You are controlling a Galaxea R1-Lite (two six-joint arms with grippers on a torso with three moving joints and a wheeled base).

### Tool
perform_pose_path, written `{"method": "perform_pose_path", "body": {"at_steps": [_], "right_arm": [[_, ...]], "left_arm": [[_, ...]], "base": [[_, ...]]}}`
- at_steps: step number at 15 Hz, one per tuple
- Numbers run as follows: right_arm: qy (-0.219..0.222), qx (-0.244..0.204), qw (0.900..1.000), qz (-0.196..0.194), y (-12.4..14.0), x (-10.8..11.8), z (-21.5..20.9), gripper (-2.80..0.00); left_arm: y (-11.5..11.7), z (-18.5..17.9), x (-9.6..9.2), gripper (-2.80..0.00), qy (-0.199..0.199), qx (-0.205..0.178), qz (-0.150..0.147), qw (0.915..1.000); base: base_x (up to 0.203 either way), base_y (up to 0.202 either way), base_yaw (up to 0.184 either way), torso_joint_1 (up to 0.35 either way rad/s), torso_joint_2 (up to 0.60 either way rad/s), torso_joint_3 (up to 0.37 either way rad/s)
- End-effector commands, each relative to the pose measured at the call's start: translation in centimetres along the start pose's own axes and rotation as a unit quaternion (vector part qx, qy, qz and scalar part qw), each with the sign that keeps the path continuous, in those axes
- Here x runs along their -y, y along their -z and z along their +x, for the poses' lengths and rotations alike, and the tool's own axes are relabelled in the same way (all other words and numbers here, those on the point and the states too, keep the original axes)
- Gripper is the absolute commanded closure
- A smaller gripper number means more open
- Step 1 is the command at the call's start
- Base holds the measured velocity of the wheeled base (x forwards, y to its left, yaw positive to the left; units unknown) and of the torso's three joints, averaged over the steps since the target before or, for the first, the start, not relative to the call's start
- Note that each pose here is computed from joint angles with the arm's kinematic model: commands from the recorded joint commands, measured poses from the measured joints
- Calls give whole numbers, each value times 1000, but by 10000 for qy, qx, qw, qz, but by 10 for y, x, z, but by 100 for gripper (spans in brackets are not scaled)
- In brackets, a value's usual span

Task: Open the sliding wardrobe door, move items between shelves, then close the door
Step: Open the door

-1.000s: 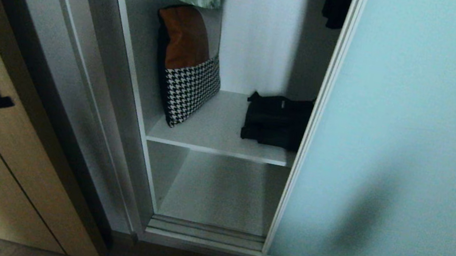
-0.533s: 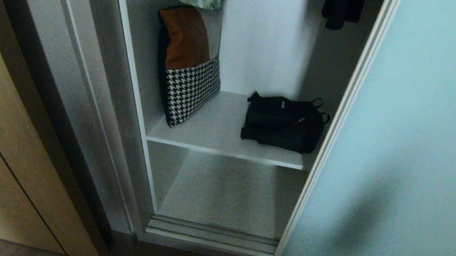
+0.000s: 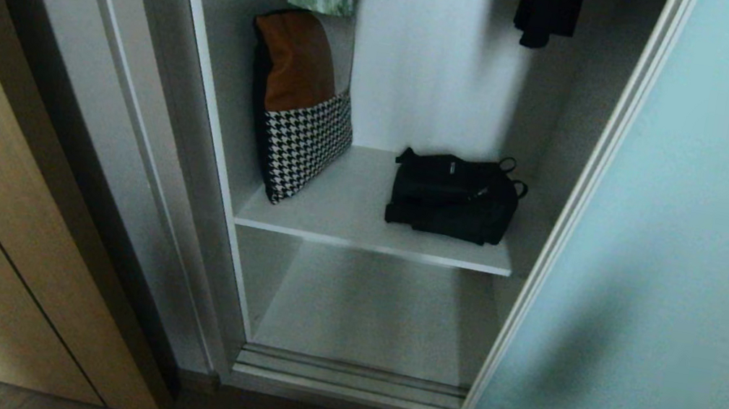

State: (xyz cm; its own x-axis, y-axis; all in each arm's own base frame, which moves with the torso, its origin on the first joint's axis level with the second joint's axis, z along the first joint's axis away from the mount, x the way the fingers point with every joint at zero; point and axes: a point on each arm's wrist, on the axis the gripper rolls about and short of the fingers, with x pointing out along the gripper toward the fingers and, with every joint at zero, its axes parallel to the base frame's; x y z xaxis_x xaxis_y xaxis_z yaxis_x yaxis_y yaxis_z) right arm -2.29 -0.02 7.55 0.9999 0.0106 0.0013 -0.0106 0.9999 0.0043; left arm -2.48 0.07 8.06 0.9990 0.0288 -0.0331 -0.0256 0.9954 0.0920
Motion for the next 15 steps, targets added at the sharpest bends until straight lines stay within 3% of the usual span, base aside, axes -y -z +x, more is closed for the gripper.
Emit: {"method": "perform_pose_path", "body": {"at_steps": [1, 4, 8, 15], "right_arm": [[-1, 1, 10000, 2, 0, 0, 0, 0], [-1, 1, 10000, 2, 0, 0, 0, 0], [-1, 1, 10000, 2, 0, 0, 0, 0], [-1, 1, 10000, 2, 0, 0, 0, 0]], "left_arm": [[5, 0, 2, 0, 348, -63, 122, 9993], [4, 0, 2, 0, 302, -49, -157, 9994], [4, 2, 2, 0, 254, 228, -209, 9992], [5, 2, 2, 0, 215, 162, -171, 9995]], "base": [[0, 0, 0, 0, 0, 0], [0, 0, 0, 0, 0, 0], [0, 0, 0, 0, 0, 0], [0, 0, 0, 0, 0, 0]]}}
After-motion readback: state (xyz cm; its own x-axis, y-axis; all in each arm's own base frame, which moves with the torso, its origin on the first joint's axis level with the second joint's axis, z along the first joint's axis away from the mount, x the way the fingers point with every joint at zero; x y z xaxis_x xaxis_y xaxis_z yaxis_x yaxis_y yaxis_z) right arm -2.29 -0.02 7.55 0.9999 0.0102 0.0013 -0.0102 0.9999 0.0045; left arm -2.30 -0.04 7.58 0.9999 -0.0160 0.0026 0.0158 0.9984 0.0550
